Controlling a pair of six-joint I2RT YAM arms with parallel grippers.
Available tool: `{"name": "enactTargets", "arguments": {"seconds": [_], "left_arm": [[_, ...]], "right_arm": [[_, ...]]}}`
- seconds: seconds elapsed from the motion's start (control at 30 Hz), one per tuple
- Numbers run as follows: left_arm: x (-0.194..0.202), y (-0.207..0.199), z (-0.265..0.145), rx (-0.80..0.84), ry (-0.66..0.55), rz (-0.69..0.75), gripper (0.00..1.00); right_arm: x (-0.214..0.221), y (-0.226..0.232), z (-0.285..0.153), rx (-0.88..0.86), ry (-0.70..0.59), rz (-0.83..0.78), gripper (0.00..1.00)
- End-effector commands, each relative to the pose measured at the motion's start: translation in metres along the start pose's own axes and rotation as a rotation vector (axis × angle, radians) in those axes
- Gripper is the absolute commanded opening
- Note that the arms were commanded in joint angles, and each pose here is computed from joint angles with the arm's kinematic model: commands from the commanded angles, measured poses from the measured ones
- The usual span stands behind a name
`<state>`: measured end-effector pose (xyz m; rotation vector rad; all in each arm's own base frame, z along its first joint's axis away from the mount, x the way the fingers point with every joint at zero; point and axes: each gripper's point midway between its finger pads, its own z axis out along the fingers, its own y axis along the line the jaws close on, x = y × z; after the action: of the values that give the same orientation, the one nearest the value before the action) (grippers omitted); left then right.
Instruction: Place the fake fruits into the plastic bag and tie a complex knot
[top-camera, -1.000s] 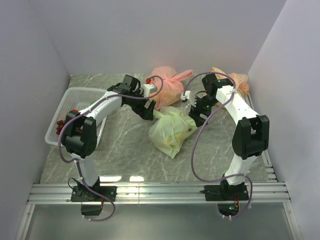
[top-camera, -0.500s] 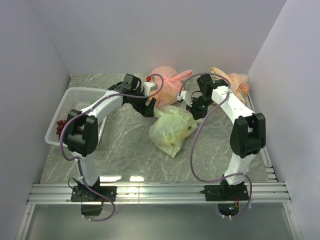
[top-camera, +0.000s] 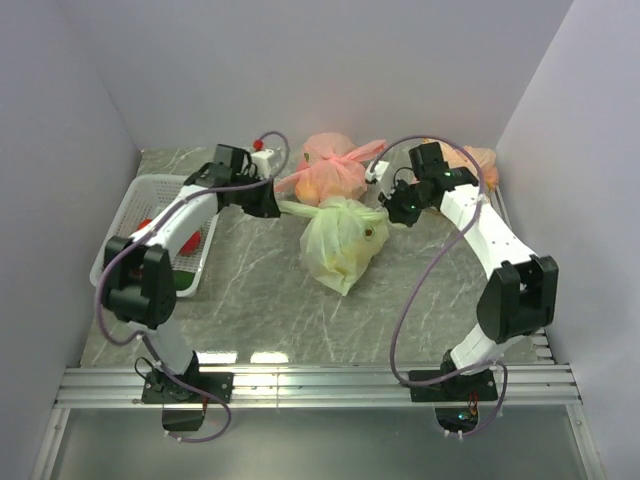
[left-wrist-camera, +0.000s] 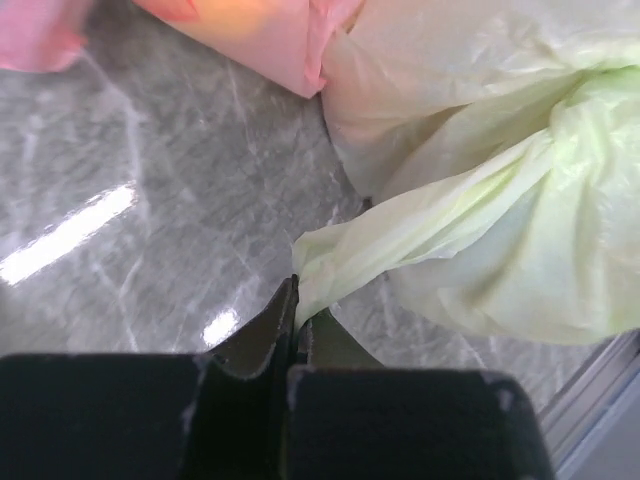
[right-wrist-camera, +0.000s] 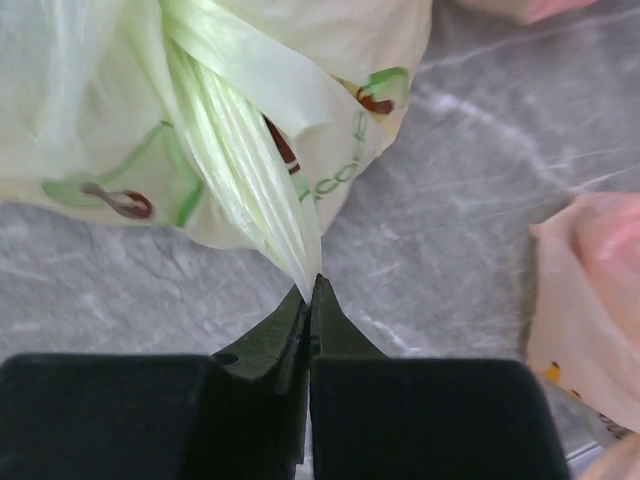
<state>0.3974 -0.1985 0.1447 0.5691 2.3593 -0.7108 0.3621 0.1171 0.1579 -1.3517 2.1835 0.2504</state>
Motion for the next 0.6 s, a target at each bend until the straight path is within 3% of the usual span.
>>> {"name": "enactTargets", "arguments": {"seconds": [0.0, 0.2, 0.27, 0.4, 0.57], "left_arm": [[-0.026, 0.047, -0.064, -0.226, -0.168, -0.084, 0.0], [0.006, 0.083, -0.084, -0.312, -0.144, -0.113, 0.0], [0.024, 0.087, -0.075, -0.307, -0.107, -0.125, 0.0], [0.049, 0.095, -0.057, -0.296, -0.039, -0.097, 0.0], [0.012, 0.097, -0.08, -0.318, -0.122, -0.04, 0.0]], "right_arm": [[0.041, -0.027, -0.046, 0.21, 0.115, 0.12, 0.0], [0.102, -0.038, -0.05, 0.303, 0.224, 0.202, 0.0], [0.125, -0.034, -0.039, 0.291, 0.27, 0.233, 0.0], [0.133, -0.024, -0.023, 0.26, 0.278, 0.252, 0.0], [0.112, -0.046, -0.043, 0.31, 0.236, 0.248, 0.0]]}}
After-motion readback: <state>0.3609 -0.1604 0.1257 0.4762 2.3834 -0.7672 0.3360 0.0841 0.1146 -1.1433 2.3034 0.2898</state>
